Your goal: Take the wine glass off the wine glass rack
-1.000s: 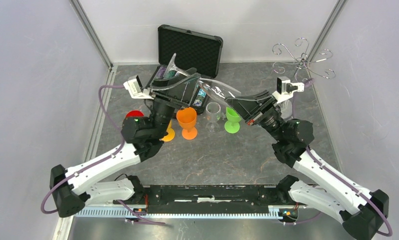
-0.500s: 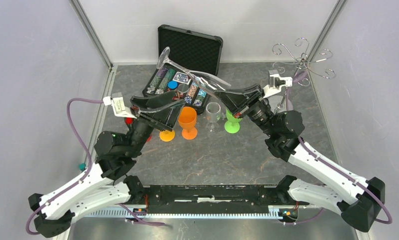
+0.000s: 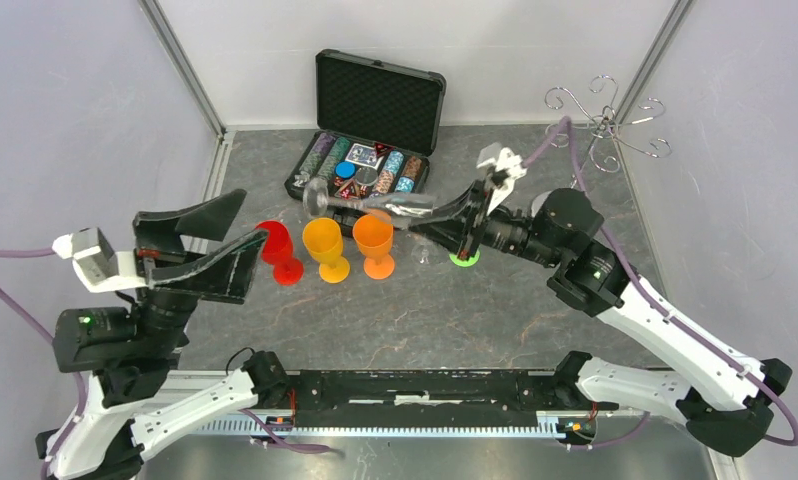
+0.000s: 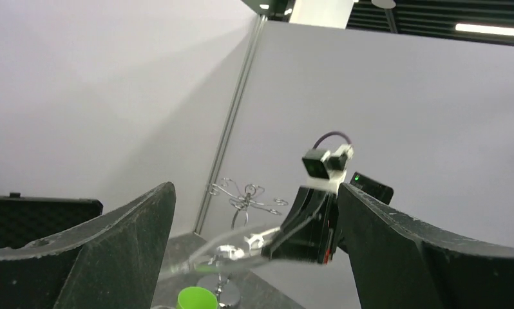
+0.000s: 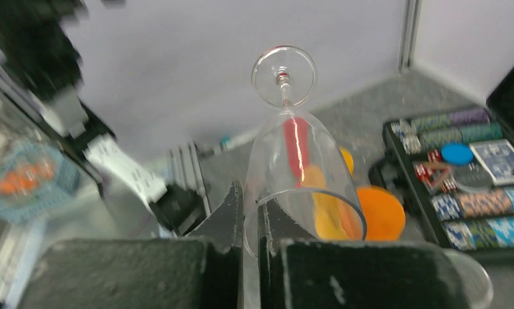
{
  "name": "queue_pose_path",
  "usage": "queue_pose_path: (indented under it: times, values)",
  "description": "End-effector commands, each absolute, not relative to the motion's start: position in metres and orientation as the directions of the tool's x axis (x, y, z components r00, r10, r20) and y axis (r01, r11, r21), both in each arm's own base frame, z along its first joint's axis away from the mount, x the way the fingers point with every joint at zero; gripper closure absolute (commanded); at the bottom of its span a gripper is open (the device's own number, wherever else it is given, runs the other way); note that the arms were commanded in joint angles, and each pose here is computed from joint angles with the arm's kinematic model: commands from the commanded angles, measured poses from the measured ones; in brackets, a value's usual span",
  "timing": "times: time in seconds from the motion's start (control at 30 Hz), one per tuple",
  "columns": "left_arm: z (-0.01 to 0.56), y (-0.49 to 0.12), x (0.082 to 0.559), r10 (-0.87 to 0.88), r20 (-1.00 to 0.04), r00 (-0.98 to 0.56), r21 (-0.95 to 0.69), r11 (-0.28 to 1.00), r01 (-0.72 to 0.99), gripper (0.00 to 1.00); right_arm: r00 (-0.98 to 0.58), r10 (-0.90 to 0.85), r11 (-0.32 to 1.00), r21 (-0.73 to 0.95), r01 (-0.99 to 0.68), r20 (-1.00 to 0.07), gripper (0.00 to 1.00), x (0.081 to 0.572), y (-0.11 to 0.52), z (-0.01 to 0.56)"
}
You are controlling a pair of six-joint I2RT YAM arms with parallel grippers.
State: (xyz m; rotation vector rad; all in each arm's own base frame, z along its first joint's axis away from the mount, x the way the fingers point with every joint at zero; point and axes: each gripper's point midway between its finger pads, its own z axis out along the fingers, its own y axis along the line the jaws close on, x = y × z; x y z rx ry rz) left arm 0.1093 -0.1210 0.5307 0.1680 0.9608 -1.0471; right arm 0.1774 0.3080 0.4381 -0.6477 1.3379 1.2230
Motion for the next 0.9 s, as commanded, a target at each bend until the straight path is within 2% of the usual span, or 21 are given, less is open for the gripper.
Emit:
queue_pose_path:
  times: [0.0, 0.13, 0.27, 0.7, 0.87]
  values:
    - [0.510, -0.127, 0.116, -0.547, -0.818, 0.176, -0.233, 0.596, 0.768, 0.01, -0.118, -0.068, 0.323, 0.090, -0.942, -0.991, 1.00, 0.161, 0.294, 0.379]
    - [0.497, -0.129, 0.127, -0.525, -0.834, 0.173, -0.244, 0.631, 0.737, 0.00, -0.101, -0.276, 0.295, 0.015, -0.955, -0.956, 1.00, 0.152, 0.278, 0.341]
    - [0.490, -0.127, 0.135, -0.499, -0.849, 0.175, -0.248, 0.668, 0.702, 0.00, -0.141, -0.450, 0.363, -0.036, -0.931, -0.882, 1.00, 0.156, 0.248, 0.301]
    - [0.471, -0.127, 0.151, -0.441, -0.882, 0.165, -0.247, 0.732, 0.635, 0.00, -0.314, -0.674, 0.544, -0.162, -0.823, -0.669, 1.00, 0.175, 0.185, 0.240]
    - [0.464, -0.127, 0.156, -0.435, -0.886, 0.162, -0.253, 0.746, 0.616, 0.00, -0.365, -0.699, 0.599, -0.224, -0.769, -0.615, 1.00, 0.184, 0.169, 0.227]
